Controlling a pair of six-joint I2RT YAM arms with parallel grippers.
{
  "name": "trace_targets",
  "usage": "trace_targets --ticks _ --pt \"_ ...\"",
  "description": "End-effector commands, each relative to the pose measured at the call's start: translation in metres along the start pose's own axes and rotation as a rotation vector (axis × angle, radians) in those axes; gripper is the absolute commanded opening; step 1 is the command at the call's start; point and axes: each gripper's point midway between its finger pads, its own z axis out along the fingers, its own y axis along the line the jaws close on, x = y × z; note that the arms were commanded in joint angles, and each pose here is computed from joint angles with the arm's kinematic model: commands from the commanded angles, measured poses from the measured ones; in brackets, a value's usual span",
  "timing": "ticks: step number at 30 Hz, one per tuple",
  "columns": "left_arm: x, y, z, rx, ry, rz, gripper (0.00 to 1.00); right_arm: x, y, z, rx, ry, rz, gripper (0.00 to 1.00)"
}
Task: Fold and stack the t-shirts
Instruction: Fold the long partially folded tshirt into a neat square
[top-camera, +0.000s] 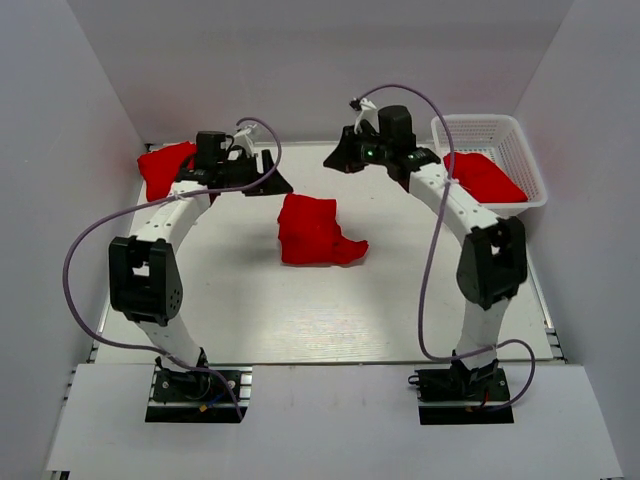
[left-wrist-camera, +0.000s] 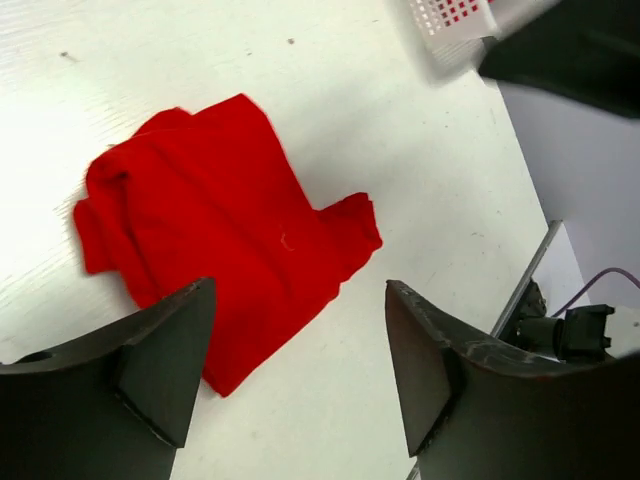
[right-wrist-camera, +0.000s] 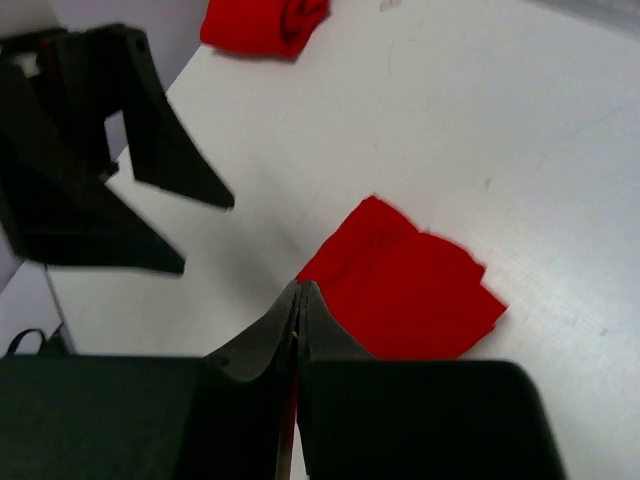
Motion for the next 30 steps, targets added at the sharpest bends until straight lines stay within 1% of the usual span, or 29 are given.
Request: trace_targets --ticks 1,2,3,4,5,6,7,8,9,10,11,12,14,15,16,17,20,23,24,27,28,30 --pt "0.016 0.010 -0.005 -0.013 0.045 -0.034 0.78 0.059 -0.008 -0.009 0.042 0.134 0.067 0.00" --pt "0.022 0.016 -0.001 -0.015 0.055 -0.044 0.74 0.064 -0.004 -0.008 0.026 0.133 0.081 0.00" --pt "0.028 0.011 0.004 0.052 0.045 -0.046 0.67 0.089 -0.004 -0.009 0.016 0.166 0.124 0.00" --pt "0.033 0.014 0.009 0.069 0.040 -0.057 0.50 0.093 0.002 -0.006 -0.021 0.162 0.132 0.00" --pt "0.035 0.014 0.011 0.083 0.027 -0.067 0.40 0.114 -0.002 -0.004 -0.020 0.197 0.160 0.00" --pt "0.043 0.015 0.020 0.099 0.045 -0.083 0.29 0.121 0.002 0.000 -0.028 0.208 0.165 0.00" --pt "0.043 0.010 0.025 0.132 0.045 -0.073 0.17 0.125 0.004 0.002 -0.044 0.217 0.178 0.00" --pt "0.048 0.017 0.030 0.129 0.055 -0.085 0.12 0.137 0.001 0.007 -0.042 0.240 0.192 0.00" --pt "0.057 0.019 0.033 0.140 0.068 -0.105 0.09 0.140 0.004 0.010 -0.051 0.242 0.194 0.00" --pt "0.053 0.018 0.034 0.156 0.045 -0.084 0.07 0.145 0.007 0.014 -0.057 0.253 0.190 0.00" --pt "0.053 0.018 0.034 0.157 0.045 -0.084 0.07 0.157 0.000 0.018 -0.044 0.276 0.206 0.00" --pt "0.061 0.027 0.040 0.142 0.057 -0.102 0.05 0.159 0.001 0.020 -0.051 0.279 0.200 0.00" --pt "0.070 0.036 0.046 0.135 0.078 -0.118 0.05 0.177 -0.007 0.026 -0.038 0.320 0.217 0.00" --pt "0.066 0.040 0.050 0.127 0.074 -0.116 0.04 0.181 -0.009 0.028 -0.033 0.330 0.221 0.00" --pt "0.080 0.051 0.057 0.116 0.113 -0.147 0.04 0.184 -0.012 0.030 -0.025 0.337 0.220 0.00" --pt "0.081 0.057 0.060 0.098 0.118 -0.146 0.02 0.192 -0.019 0.030 -0.003 0.357 0.222 0.00" --pt "0.098 0.075 0.064 0.035 0.167 -0.164 0.01 0.205 -0.035 0.024 0.061 0.388 0.220 0.00" --pt "0.097 0.088 0.060 -0.005 0.155 -0.153 0.00 0.209 -0.043 0.017 0.105 0.406 0.191 0.00" --pt "0.100 0.090 0.059 -0.017 0.166 -0.157 0.00 0.208 -0.042 0.016 0.106 0.408 0.184 0.00" --pt "0.092 0.088 0.059 -0.004 0.160 -0.129 0.00 0.195 -0.035 0.014 0.081 0.402 0.159 0.00" --pt "0.081 0.080 0.055 0.011 0.139 -0.107 0.03 0.175 -0.028 0.014 0.068 0.367 0.140 0.00" --pt "0.066 0.070 0.050 0.015 0.125 -0.091 0.13 0.154 -0.023 0.013 0.071 0.332 0.128 0.00"
